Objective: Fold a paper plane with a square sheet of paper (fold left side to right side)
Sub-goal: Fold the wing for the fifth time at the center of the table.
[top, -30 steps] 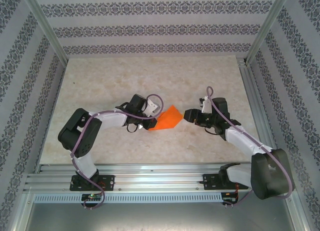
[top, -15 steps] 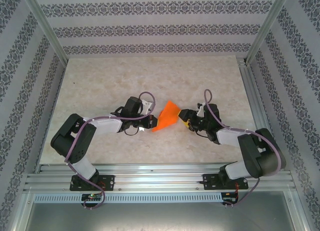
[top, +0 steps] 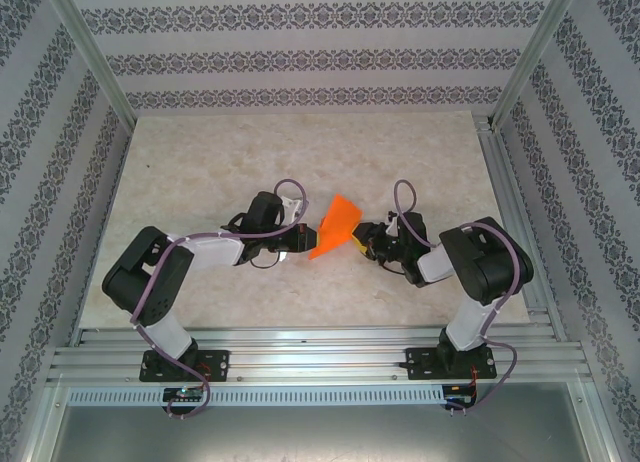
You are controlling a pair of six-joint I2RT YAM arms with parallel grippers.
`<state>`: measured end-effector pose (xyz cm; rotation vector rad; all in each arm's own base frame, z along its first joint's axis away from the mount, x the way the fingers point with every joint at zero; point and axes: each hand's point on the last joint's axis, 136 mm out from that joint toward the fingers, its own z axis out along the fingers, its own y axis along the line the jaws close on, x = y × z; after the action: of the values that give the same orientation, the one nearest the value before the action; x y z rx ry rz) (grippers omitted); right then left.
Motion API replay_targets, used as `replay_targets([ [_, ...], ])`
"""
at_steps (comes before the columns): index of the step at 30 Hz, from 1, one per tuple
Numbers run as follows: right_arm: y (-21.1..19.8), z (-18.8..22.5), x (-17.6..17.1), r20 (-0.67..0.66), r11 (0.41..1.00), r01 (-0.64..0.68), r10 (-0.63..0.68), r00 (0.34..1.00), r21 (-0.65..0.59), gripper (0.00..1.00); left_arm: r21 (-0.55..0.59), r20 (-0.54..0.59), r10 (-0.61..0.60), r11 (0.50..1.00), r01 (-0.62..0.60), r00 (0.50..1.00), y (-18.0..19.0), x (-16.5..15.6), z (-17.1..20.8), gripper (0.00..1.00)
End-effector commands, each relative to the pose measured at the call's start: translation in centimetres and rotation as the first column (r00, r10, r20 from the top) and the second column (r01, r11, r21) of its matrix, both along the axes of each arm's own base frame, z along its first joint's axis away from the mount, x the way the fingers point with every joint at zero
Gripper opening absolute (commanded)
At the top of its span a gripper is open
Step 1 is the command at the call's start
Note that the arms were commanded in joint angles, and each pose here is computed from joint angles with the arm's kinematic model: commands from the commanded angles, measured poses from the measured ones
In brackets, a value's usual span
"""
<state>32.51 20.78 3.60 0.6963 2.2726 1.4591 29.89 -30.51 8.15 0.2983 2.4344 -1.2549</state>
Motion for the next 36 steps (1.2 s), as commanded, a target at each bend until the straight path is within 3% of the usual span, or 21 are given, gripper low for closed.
replay_targets([
  [1, 1.0, 2.0, 1.2, 0.082, 0.998, -0.002, -0.004, 0.997, 0.068, 0.23, -0.027, -0.004, 0.003, 1.0, -0.003, 1.0, 0.0, 0.5, -0.3, 0.0],
  [9, 0.8, 2.4, 1.3, 0.091, 0.998, 0.008, -0.014, 0.996, 0.061, 0.0, 0.004, -0.022, 0.003, 1.0, -0.003, 1.0, 0.2, 0.3, -2.1, 0.03],
  [12, 0.7, 2.3, 1.1, 0.074, 0.999, 0.014, -0.018, 0.997, 0.051, 0.0, 0.072, 0.019, 0.021, 0.997, -0.022, 1.0, 1.3, 0.4, -1.9, 0.26],
  [14, 0.5, 2.0, 0.9, 0.046, 1.0, 0.017, -0.018, 0.999, 0.018, 0.0, 0.145, 0.099, 0.023, 0.989, -0.037, 0.995, 2.6, 0.5, -0.9, 0.46],
  [17, 0.1, 1.7, 0.3, 0.003, 0.998, 0.015, -0.015, 1.0, -0.068, 0.0, 0.24, 0.26, -0.007, 0.969, -0.058, 0.966, 4.7, 0.2, 1.9, 0.6],
  [23, -0.5, 2.9, -0.6, -0.114, 0.981, 0.018, -0.041, 0.993, -0.195, 0.0, 0.311, 0.5, -0.153, 0.95, -0.012, 0.853, 4.4, -2.5, 6.7, 0.63],
  [31, 0.4, 4.4, -0.9, -0.158, 0.968, 0.013, -0.055, 0.986, -0.251, 0.0, 0.486, 0.504, -0.356, 0.87, 0.083, 0.787, -1.2, -3.8, 4.9, 0.63],
  [36, 0.9, 4.7, -1.0, -0.161, 0.967, 0.016, -0.059, 0.985, -0.255, 0.0, 0.524, 0.502, -0.384, 0.848, 0.081, 0.775, -3.2, -3.4, 3.5, 0.63],
])
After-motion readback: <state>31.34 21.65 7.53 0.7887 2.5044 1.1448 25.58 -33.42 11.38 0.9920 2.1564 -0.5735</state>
